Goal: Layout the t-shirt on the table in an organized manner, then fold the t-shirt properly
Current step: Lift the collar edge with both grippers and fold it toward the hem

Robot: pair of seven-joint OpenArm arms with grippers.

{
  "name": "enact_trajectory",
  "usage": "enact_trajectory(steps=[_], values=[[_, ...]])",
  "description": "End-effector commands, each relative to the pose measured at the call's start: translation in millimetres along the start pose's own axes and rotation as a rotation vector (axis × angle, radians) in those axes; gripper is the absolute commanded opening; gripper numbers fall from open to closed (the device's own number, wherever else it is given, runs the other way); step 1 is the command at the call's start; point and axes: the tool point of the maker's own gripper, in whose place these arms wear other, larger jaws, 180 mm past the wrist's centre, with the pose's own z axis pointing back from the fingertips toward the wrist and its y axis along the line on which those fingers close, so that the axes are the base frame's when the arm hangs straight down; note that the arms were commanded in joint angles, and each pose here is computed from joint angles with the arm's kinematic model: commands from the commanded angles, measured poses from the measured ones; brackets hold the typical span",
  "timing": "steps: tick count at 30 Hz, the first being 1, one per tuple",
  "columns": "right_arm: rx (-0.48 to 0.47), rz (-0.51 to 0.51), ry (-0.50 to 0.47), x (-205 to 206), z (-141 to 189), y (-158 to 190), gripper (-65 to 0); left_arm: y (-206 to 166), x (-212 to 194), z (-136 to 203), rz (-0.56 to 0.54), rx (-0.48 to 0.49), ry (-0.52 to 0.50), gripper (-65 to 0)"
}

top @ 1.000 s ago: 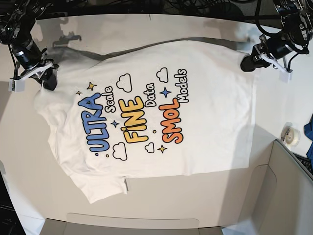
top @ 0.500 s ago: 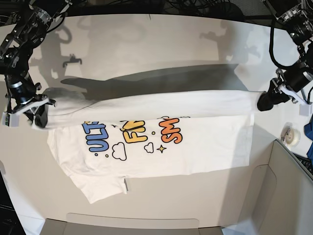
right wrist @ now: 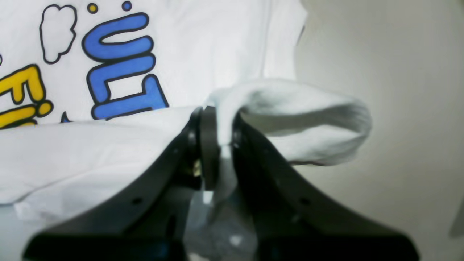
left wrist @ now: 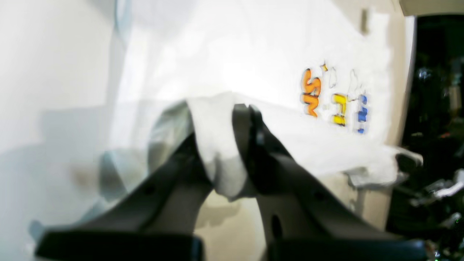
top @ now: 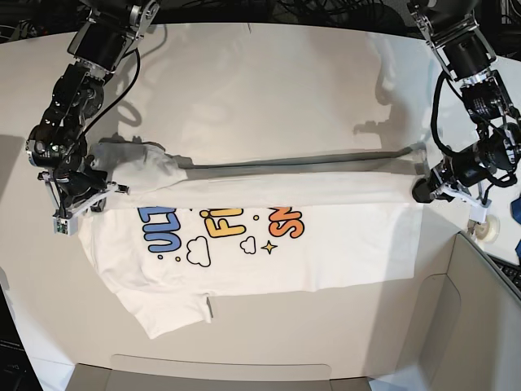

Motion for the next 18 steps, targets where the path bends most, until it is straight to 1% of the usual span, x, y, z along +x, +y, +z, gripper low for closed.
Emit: enact_trajectory(steps=[1, 4, 8, 12, 18], values=[[-0.013, 0.012, -0.055, 20.9, 2.3, -4.1, -65.0, -3.7, 17.3, 3.7, -0.029, 0.008, -0.038, -65.0], [-0.038, 0.024, -0.039, 22.3, -0.8, -7.3, -65.0, 3.2, 17.2, -1.6, -0.051, 0.058, -0.032, -65.0], [-0.055, 0.041, -0.040, 17.8, 5.8, -10.6, -65.0, 0.4, 16.5, 1.5, -0.059, 0.050, -0.036, -65.0], [-0.093, 0.083, -0.055, 5.0, 28.4, -16.2, -65.0, 2.2, 10.6, 19.5, -0.129, 0.086, -0.044, -65.0], [-0.144, 0.145, -0.064, -15.5, 62.9, -21.5, -65.0, -4.8, -20.8, 34.0, -0.172, 0.059, -0.014, -65.0]])
